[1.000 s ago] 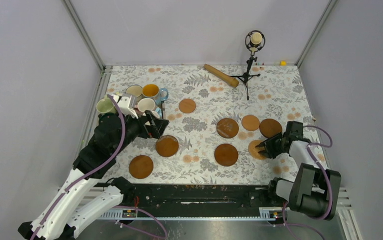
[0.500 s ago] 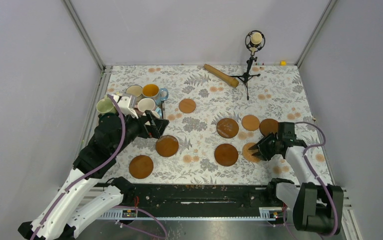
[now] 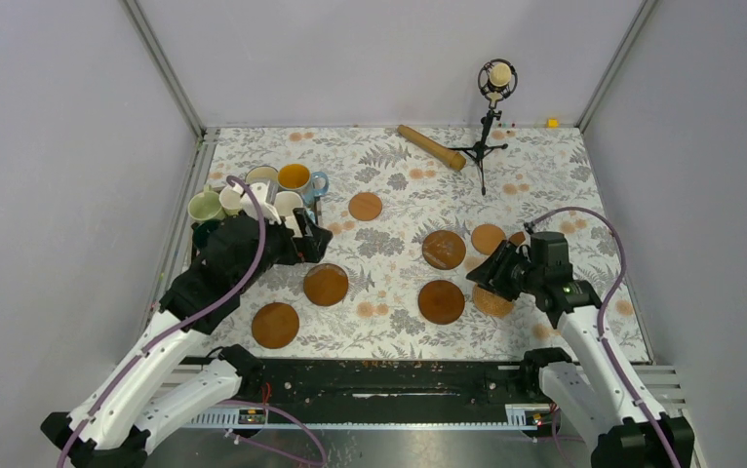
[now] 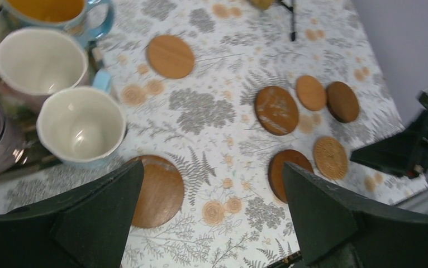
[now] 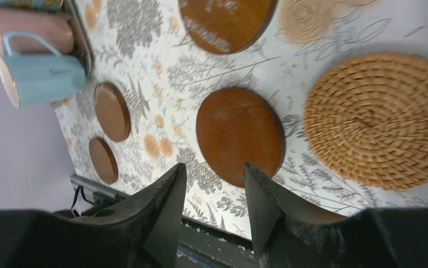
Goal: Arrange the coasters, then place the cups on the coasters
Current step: Move the coaster to the center of the board.
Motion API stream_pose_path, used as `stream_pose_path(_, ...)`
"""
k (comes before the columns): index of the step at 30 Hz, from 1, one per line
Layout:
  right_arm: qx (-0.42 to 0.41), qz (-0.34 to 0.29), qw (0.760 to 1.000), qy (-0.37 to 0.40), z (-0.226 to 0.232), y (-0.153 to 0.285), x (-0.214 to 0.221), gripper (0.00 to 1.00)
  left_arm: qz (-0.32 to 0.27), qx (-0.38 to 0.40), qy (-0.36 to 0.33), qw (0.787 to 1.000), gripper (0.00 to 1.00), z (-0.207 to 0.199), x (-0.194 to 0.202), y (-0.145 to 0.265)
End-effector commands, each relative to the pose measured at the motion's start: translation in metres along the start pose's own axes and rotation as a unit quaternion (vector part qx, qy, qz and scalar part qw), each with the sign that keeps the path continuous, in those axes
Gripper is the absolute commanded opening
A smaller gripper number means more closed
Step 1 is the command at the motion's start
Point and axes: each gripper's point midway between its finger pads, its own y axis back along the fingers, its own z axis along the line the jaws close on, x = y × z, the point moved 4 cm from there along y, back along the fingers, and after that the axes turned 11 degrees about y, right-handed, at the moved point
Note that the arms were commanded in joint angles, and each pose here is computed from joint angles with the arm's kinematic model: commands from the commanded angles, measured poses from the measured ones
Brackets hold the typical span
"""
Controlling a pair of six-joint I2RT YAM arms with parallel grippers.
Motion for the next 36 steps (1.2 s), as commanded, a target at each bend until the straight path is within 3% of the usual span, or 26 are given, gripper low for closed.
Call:
stream_pose_path(1,-0.033,-0.016,0.999,0.032,0.018,0.002,0.003,0.51,-0.043,-0.111,0.064,0.991,0.96,0.026,-0.007,0.001)
stream_pose_path(6,-0.051,-0.022,0.997,0.050,0.023,0.008,0.005,0.52,-0.067,-0.207,0.118,0.969,0.96,0.060,0.005,0.018)
stream_pose_path(10,-0.059,-0.014,0.996,0.063,0.023,0.007,0.008,0.52,-0.083,-0.309,0.159,0.934,0.96,0.090,0.008,0.036)
stream_pose_path(15,-0.035,0.001,0.996,0.079,0.012,0.006,0.016,0.52,-0.076,-0.368,0.242,0.895,0.84,0.120,0.031,0.038)
stream_pose_path(19,-0.052,-0.011,0.994,0.092,0.016,0.011,0.016,0.52,-0.036,-0.309,0.296,0.903,0.70,0.122,0.058,0.010)
stream_pose_path(23,-0.069,-0.010,0.993,0.096,0.022,0.015,0.016,0.52,-0.012,-0.274,0.335,0.901,0.51,0.126,0.081,-0.013)
stream_pose_path(30,-0.078,-0.007,0.993,0.091,0.021,0.014,0.022,0.52,-0.027,-0.254,0.350,0.901,0.27,0.136,0.092,-0.036)
stream_pose_path(36,-0.081,-0.004,0.993,0.085,0.019,0.015,0.027,0.52,-0.019,-0.267,0.362,0.893,0.24,0.147,0.107,-0.050)
